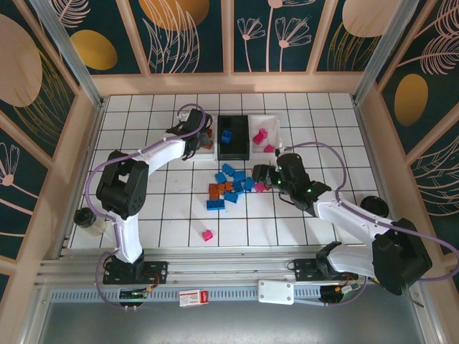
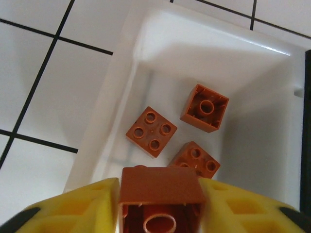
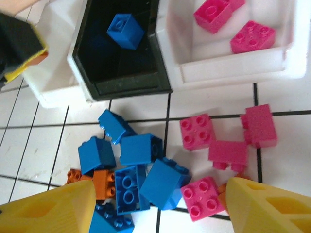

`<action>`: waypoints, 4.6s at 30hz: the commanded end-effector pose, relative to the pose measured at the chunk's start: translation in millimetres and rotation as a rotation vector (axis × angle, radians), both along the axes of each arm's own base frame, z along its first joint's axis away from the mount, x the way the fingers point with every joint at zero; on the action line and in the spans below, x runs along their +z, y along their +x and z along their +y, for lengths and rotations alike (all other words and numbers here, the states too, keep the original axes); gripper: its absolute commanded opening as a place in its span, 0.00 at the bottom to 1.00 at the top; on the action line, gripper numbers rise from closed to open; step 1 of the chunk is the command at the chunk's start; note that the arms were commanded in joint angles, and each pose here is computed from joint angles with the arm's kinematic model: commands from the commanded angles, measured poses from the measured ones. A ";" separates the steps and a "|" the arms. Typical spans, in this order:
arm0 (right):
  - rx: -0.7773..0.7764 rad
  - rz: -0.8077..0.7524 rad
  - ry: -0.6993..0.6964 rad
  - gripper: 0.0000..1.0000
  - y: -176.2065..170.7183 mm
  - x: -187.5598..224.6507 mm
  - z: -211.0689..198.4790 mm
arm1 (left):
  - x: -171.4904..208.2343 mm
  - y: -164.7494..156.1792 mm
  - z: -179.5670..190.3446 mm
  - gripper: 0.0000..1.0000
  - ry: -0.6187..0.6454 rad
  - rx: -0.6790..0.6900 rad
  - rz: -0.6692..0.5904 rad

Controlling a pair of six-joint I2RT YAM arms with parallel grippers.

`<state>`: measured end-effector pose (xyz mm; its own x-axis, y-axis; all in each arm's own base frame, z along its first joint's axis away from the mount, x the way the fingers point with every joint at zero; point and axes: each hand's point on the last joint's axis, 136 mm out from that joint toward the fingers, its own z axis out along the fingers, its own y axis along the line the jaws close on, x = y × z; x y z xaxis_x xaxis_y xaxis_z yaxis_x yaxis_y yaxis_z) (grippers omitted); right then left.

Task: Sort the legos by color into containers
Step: Place the lego in the container, then pick up the lego from the bottom-center of the table, then place the lego in the container, then pick up the lego from the middle-left of the table.

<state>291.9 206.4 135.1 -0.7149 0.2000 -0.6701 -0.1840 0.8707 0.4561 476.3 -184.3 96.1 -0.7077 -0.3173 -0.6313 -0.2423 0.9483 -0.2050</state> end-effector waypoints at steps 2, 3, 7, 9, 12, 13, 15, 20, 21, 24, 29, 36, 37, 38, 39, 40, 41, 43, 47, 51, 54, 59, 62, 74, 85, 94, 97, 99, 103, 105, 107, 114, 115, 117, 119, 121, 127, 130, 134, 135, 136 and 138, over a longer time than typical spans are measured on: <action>0.090 -0.014 -0.047 0.75 -22.8 -1.5 19.8 | 40.1 17.2 -13.0 0.59 -0.068 -0.024 -0.106; 0.114 -0.014 -0.055 0.75 -27.8 -2.4 25.9 | 48.0 17.0 -13.7 0.61 -0.078 -0.028 -0.119; 0.270 -0.009 -0.098 0.76 -56.7 -10.7 62.2 | 95.4 4.7 -13.1 0.71 -0.147 -0.047 -0.203; 0.351 0.006 -0.128 0.77 -72.7 -17.6 81.6 | 122.3 -8.2 -9.5 0.76 -0.193 -0.056 -0.261; 0.483 0.030 -0.179 0.77 -103.5 -29.7 114.2 | 149.3 -33.8 0.5 0.84 -0.243 -0.066 -0.326; 0.528 0.037 -0.199 0.78 -114.8 -34.2 124.7 | 157.1 -42.6 4.8 0.87 -0.255 -0.065 -0.346; 0.592 0.041 -0.258 0.78 -132.3 -44.0 139.6 | 166.9 -58.6 13.5 0.93 -0.272 -0.061 -0.376; 0.694 0.035 -0.369 0.79 -160.3 -62.3 166.3 | 178.5 -94.7 36.2 0.99 -0.285 -0.039 -0.421; 0.705 0.037 -0.377 0.80 -163.3 -65.9 169.8 | 178.2 -99.7 40.1 0.99 -0.286 -0.031 -0.425; 0.718 0.046 -0.424 0.80 -168.2 -81.1 175.5 | 177.3 -116.4 53.3 0.99 -0.293 -0.001 -0.442; 0.758 0.060 -0.463 0.79 -180.0 -97.3 186.4 | 178.1 -133.1 69.7 0.99 -0.291 0.043 -0.465; 0.779 0.084 -0.470 0.66 -187.4 -107.8 187.0 | 174.4 -142.7 83.1 0.99 -0.284 0.100 -0.463; 0.781 0.086 -0.471 0.62 -187.9 -109.4 187.2 | 173.9 -143.9 83.8 0.99 -0.288 0.101 -0.469; 0.781 0.087 -0.471 0.59 -187.9 -110.2 187.5 | 173.8 -144.9 84.8 0.99 -0.290 0.102 -0.476; 0.780 0.086 -0.475 0.55 -187.8 -111.6 186.7 | 174.2 -146.1 85.4 0.99 -0.297 0.104 -0.482; 0.778 0.084 -0.474 0.51 -187.5 -111.3 187.0 | 174.5 -147.9 86.0 0.99 -0.303 0.104 -0.487; 0.773 0.078 -0.470 0.47 -186.5 -109.7 187.3 | 177.5 -149.1 83.3 0.99 -0.309 0.079 -0.501; 0.758 0.069 -0.460 0.41 -182.8 -106.3 186.5 | 179.8 -151.7 79.4 0.99 -0.326 0.049 -0.514; 0.718 0.044 -0.414 0.34 -171.4 -91.4 182.6 | 174.9 -153.3 77.4 0.99 -0.325 0.029 -0.512; 0.638 -0.005 -0.366 0.32 -146.9 -61.7 169.9 | 164.5 -151.8 73.5 0.99 -0.300 0.005 -0.477; 0.540 -0.044 -0.326 0.31 -114.0 -33.6 149.9 | 154.5 -151.8 72.5 0.99 -0.304 0.007 -0.461; 0.265 -0.127 -0.225 0.30 -23.8 28.1 93.6 | 136.0 -156.3 67.2 0.99 -0.321 -0.028 -0.445; 0.121 -0.132 -0.176 0.30 26.8 44.4 60.7 | 123.8 -158.0 64.5 0.99 -0.326 -0.039 -0.419; -0.145 0.013 -0.157 0.37 160.5 4.9 -5.3 | 72.2 -162.9 25.4 0.99 -0.397 -0.197 -0.241; -0.128 -0.025 -0.107 0.72 166.6 20.6 -3.5 | 22.8 -176.4 -24.5 0.98 -0.328 -0.352 -0.082; -0.113 -0.009 -0.048 0.72 105.3 3.4 -10.4 | -24.9 -206.4 -57.9 0.91 -0.178 -0.473 0.046; -0.120 -0.007 -0.038 0.72 95.0 0.3 -15.8 | -40.5 -215.2 -66.2 0.92 -0.074 -0.505 0.080; -0.121 -0.010 -0.034 0.73 90.7 0.6 -17.6 | -49.6 -217.7 -65.5 0.94 -0.011 -0.499 0.091; -0.121 -0.025 -0.024 0.73 86.5 6.4 -19.1 | -59.3 -219.4 -57.9 0.94 0.023 -0.454 0.108; -0.122 -0.033 -0.018 0.73 84.9 9.7 -20.1 | -62.2 -221.8 -56.3 0.95 0.035 -0.448 0.110; -0.122 -0.041 -0.014 0.73 83.4 12.5 -20.9 | -68.0 -225.3 -58.0 0.98 0.039 -0.458 0.124; -0.121 -0.051 -0.012 0.74 80.2 14.9 -23.3 | -89.1 -237.9 -64.5 0.97 0.008 -0.480 0.186; -0.120 -0.053 -0.011 0.74 79.8 15.4 -22.9 | -90.3 -238.7 -64.2 0.96 0.007 -0.479 0.190; -0.122 -0.050 -0.012 0.74 79.9 14.0 -23.3 | -92.6 -239.9 -61.6 0.88 0.012 -0.474 0.192; -0.123 -0.047 -0.011 0.74 80.1 12.1 -23.2 | -92.6 -240.4 -60.5 0.80 0.012 -0.471 0.193; -0.123 -0.047 -0.010 0.74 80.7 12.2 -22.8 | -91.7 -241.6 -59.8 0.74 0.006 -0.471 0.194; -0.127 -0.050 -0.003 0.74 80.4 13.8 -23.0 | -83.4 -248.5 -53.6 0.63 -0.021 -0.456 0.191; -0.129 -0.050 0.000 0.74 78.8 14.4 -23.9 | -70.9 -250.9 -50.5 0.61 -0.043 -0.450 0.173; -0.135 -0.053 0.012 0.74 74.2 15.6 -26.3 | -43.1 -246.0 -54.9 0.60 -0.082 -0.451 0.120; -0.137 -0.053 0.015 0.74 72.4 15.8 -27.3 | -33.4 -242.5 -58.7 0.60 -0.091 -0.454 0.099; -0.138 -0.054 0.017 0.74 70.3 16.1 -28.1 | -23.6 -237.7 -62.4 0.60 -0.093 -0.461 0.077; -0.141 -0.053 0.022 0.74 65.5 15.5 -30.6 | 0.3 -220.5 -71.3 0.60 -0.081 -0.468 0.021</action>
